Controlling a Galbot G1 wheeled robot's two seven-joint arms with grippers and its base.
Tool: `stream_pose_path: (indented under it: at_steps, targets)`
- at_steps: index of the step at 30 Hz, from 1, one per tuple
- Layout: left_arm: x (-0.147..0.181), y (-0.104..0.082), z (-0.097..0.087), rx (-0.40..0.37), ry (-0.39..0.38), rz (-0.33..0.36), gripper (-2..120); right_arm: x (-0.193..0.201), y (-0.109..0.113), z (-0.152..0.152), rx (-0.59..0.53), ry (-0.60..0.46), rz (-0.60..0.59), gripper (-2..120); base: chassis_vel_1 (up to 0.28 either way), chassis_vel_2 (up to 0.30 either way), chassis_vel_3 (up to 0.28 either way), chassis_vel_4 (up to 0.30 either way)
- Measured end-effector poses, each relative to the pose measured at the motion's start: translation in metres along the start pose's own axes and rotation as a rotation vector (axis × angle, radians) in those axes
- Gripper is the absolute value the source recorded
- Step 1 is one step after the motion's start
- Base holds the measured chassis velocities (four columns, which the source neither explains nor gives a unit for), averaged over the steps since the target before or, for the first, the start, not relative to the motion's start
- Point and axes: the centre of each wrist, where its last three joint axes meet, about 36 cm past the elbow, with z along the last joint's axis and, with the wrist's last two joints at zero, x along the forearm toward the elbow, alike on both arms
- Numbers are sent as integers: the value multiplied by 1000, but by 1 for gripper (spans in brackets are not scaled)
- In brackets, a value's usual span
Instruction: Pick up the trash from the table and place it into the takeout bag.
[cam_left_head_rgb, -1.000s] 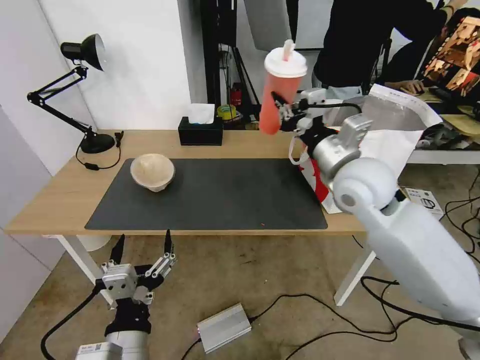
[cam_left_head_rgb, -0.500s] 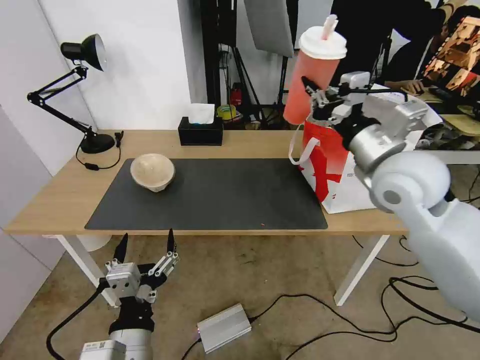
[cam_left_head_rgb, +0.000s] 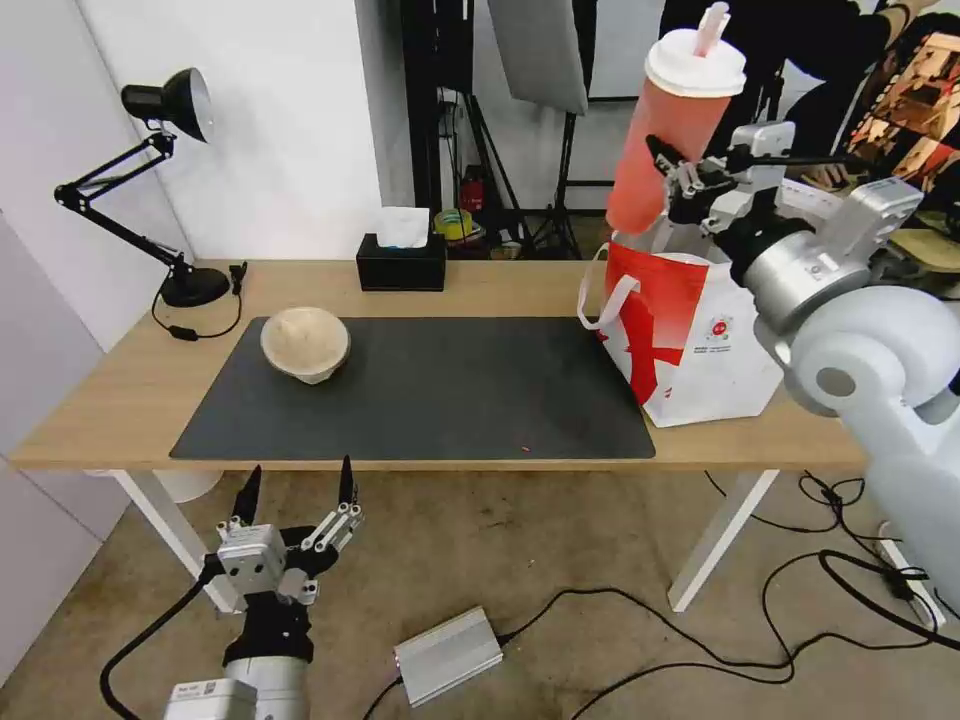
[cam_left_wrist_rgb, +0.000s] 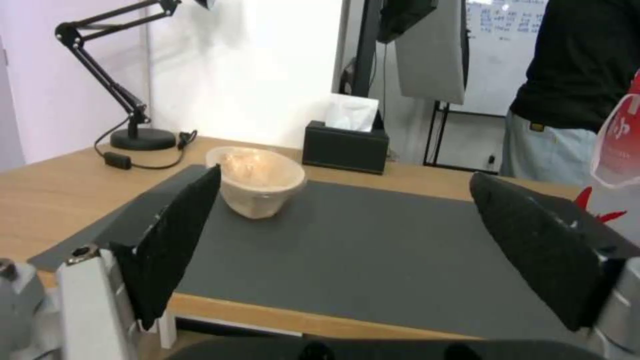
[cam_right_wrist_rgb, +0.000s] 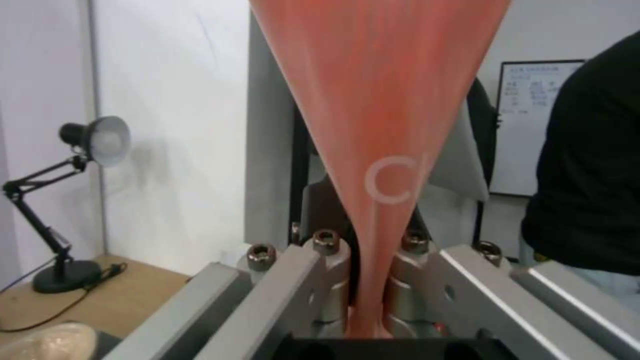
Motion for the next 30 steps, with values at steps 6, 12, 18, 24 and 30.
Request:
stream_pose_path:
  at_steps: [6,12,18,24,30]
  targets:
    - [1,0,-1,-1,1,-1,100,-5,-14,4,2,14,35,2,0,0,0,0]
    - [1,0,-1,-2,0,-1,100,-12,-29,11,1,34,75,2,0,0,0,0]
    - [2,0,-3,-2,-3,-1,100,-18,-44,21,13,44,106,2,0,0,0,0]
    - [2,1,-3,-1,-11,-1,100,-24,-59,39,12,78,152,2,0,0,0,0]
    - [5,2,-6,-4,-15,-5,100,-30,-70,52,17,104,192,2,0,0,0,0]
